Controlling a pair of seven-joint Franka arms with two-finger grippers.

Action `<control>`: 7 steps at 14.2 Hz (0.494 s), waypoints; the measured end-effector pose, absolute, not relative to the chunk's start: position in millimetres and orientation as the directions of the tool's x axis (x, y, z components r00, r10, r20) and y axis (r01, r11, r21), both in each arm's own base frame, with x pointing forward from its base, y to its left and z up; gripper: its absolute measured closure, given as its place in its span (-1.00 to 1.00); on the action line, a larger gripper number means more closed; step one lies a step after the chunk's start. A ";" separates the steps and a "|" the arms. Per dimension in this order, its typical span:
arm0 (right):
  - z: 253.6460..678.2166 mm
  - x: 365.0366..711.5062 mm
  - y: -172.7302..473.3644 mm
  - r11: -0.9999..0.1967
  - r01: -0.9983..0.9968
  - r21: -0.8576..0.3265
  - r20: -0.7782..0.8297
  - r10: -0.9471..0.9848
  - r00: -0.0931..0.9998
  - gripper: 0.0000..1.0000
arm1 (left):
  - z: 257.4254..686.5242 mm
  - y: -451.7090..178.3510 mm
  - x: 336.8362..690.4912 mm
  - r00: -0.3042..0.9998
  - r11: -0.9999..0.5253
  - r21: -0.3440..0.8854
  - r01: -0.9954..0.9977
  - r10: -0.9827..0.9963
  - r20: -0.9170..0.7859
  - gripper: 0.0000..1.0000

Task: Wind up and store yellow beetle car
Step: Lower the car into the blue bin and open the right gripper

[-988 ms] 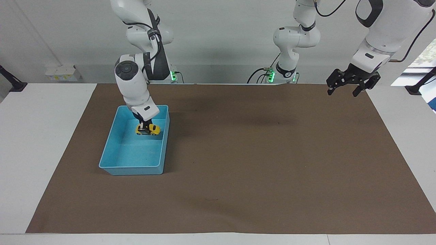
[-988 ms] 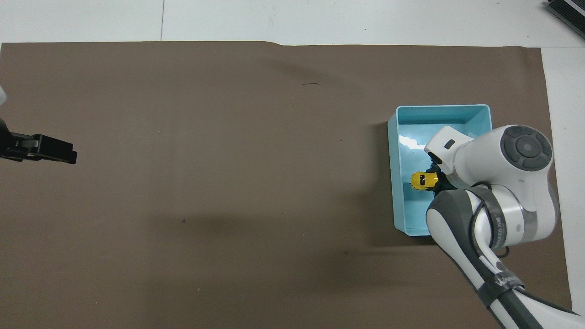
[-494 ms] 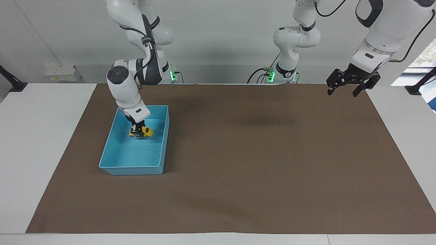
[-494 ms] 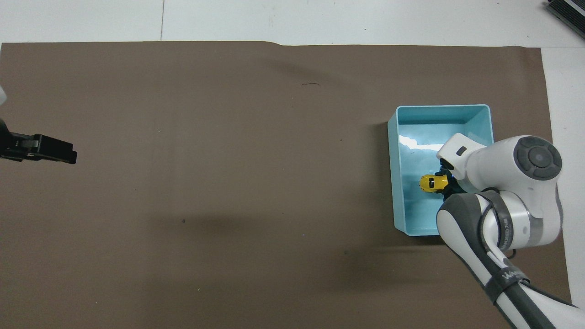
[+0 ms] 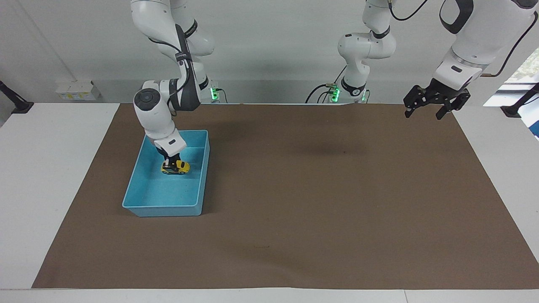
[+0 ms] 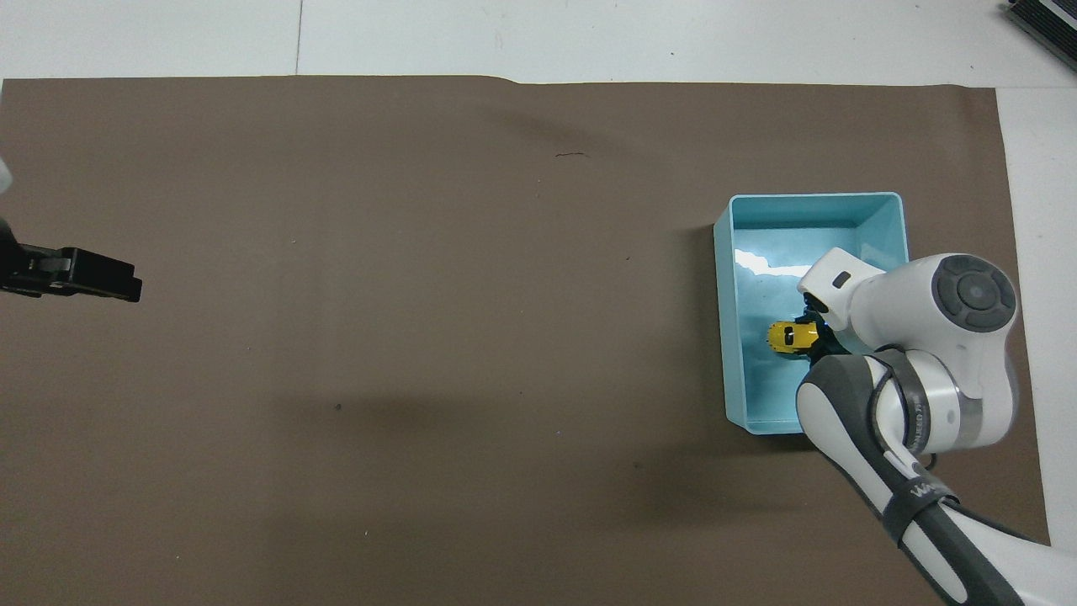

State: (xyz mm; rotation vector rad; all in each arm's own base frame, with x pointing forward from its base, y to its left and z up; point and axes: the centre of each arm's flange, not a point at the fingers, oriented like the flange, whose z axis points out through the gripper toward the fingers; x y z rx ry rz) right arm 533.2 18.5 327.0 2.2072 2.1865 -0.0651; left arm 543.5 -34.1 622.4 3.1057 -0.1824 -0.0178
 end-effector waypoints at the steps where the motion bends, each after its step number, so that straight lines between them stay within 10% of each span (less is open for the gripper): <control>1: 325.7 533.4 18.6 -0.009 1.000 -0.005 -0.053 0.999 0.009 0.12 | 622.4 -34.1 543.5 0.993 -0.993 0.031 -0.117 -0.117 -0.010 -1.00; 5: 314.6 534.4 20.6 -0.005 1.000 -0.011 -0.051 0.999 0.005 0.09 | 622.4 -34.1 543.5 0.993 -0.993 0.031 -0.117 -0.117 -0.010 -1.00; 7: 314.4 534.7 22.6 -0.001 1.000 -0.009 -0.051 0.999 0.001 -0.27 | 622.4 -34.1 543.5 0.993 -0.993 0.031 -0.117 -0.117 -0.010 -1.00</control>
